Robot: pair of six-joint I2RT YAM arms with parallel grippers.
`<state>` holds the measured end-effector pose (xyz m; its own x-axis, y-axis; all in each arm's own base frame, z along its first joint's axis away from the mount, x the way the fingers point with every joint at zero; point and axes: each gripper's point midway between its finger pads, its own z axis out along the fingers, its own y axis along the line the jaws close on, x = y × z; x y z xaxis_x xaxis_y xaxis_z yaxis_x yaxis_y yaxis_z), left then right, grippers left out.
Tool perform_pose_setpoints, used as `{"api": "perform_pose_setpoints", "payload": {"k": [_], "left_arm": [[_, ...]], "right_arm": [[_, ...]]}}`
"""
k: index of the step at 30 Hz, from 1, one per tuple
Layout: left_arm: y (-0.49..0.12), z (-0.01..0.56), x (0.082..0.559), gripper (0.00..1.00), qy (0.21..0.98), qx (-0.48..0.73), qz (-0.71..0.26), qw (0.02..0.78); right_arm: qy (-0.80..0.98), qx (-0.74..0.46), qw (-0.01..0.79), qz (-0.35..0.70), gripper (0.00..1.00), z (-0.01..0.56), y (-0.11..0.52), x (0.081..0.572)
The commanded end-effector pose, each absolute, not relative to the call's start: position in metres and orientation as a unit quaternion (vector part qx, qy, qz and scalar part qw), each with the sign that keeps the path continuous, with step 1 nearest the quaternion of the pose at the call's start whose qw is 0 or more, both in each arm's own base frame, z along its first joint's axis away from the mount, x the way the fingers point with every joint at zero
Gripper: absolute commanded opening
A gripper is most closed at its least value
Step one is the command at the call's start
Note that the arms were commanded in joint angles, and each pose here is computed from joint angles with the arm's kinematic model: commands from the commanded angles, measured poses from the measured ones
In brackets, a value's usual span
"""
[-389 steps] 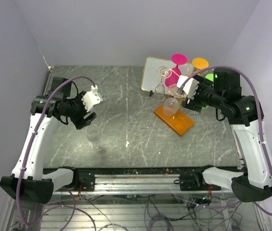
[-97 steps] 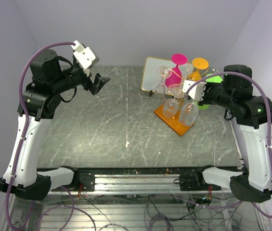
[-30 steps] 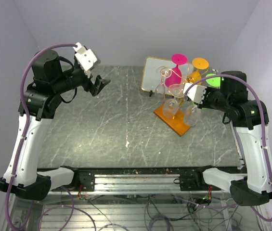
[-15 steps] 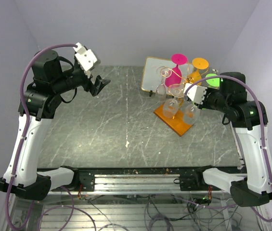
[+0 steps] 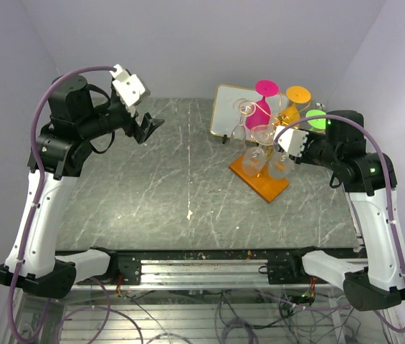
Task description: Place the wine glass upside down on the wine glass rack
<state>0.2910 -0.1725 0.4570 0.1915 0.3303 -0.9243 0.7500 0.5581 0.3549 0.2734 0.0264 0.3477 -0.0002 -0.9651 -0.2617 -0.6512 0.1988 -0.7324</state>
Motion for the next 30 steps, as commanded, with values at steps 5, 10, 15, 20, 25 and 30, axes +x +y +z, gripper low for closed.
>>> {"api": "perform_pose_setpoints", "payload": {"k": [5,10,15,20,25,30], "left_arm": [[-0.172,0.456,0.287,0.91,0.607,0.448,-0.167,0.634],[-0.172,0.456,0.286,0.91,0.607,0.449,-0.167,0.634],[-0.172,0.456,0.285,0.91,0.606,0.449,-0.167,0.635],[-0.171,0.455,0.284,0.91,0.606,0.449,-0.164,0.636],[-0.165,0.453,0.289,0.91,0.616,0.435,-0.149,0.640],[-0.145,0.447,0.307,0.92,0.647,0.389,-0.097,0.649]], "right_arm": [[0.689,-0.574,0.383,-0.221,0.35,0.349,0.016,0.271],[0.693,-0.568,0.384,-0.223,0.38,0.349,0.012,0.269],[0.698,-0.559,0.388,-0.223,0.45,0.350,0.007,0.266],[0.709,-0.539,0.394,-0.225,0.61,0.351,-0.001,0.261],[0.735,-0.488,0.396,-0.254,0.83,0.357,-0.023,0.260],[0.759,-0.431,0.388,-0.295,0.90,0.357,-0.046,0.270]]}}
